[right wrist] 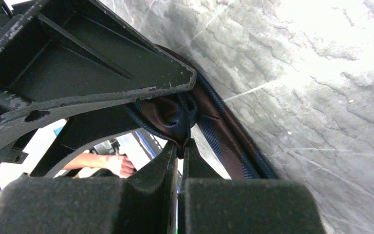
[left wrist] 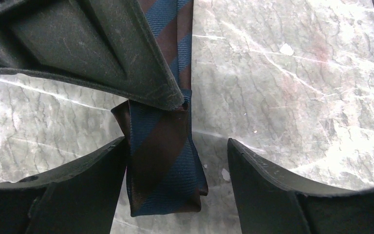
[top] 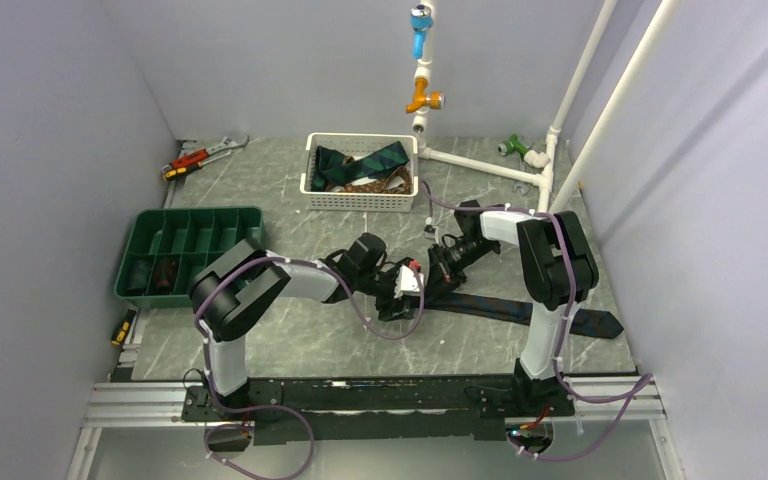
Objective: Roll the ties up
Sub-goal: Roll the tie at the center of the board.
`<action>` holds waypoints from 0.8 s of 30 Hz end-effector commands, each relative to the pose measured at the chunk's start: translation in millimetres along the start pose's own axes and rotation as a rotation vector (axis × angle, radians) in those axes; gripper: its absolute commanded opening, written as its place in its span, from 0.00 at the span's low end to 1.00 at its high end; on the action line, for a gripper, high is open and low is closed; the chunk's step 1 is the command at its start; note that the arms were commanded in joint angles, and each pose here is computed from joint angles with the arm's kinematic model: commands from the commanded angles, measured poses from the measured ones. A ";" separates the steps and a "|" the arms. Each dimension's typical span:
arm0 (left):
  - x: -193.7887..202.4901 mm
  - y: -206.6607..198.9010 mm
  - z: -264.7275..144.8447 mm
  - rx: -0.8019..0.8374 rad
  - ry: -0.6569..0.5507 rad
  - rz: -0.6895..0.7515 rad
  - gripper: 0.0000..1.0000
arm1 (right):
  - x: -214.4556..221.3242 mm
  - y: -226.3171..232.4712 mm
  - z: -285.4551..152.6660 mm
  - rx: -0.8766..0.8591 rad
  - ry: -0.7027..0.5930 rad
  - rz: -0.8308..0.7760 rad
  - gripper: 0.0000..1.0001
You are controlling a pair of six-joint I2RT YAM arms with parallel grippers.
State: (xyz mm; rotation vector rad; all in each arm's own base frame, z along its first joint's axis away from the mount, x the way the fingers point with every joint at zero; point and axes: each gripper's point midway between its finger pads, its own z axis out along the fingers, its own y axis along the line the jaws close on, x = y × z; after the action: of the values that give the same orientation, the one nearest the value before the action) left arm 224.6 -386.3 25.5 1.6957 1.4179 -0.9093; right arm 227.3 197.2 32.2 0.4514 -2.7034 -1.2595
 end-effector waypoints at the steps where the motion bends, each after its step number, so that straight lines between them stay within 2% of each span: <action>1: 3.0 -4.7 -10.7 0.011 0.036 0.030 0.81 | -6.5 0.8 -1.4 0.005 -0.012 -0.056 0.00; 7: -13.9 13.9 3.9 0.020 0.007 0.112 0.88 | -6.6 7.3 -2.8 -0.023 -0.010 -0.056 0.00; 12: -9.5 4.6 20.5 0.104 0.004 0.162 0.84 | -11.3 14.4 -6.1 -0.044 -0.024 -0.060 0.00; 15: -3.0 -3.2 25.2 0.159 0.012 0.185 0.75 | -12.8 18.8 -7.9 -0.059 -0.024 -0.055 0.00; 19: 10.2 -15.7 25.1 0.220 0.042 0.169 0.48 | -16.3 21.9 -14.4 -0.061 -0.036 -0.055 0.00; 22: 18.5 -25.5 21.7 0.246 0.055 0.152 0.39 | -15.5 16.7 -17.1 -0.043 -0.035 -0.048 0.00; 24: 21.5 -28.4 20.1 0.248 0.068 0.124 0.37 | -12.8 6.1 -15.1 0.000 -0.025 -0.041 0.00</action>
State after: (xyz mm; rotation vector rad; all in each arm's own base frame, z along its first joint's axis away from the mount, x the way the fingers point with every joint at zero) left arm 229.9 -412.5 26.7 1.8933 1.1691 -0.8992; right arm 223.1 199.2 44.4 0.4354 -2.6564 -1.2853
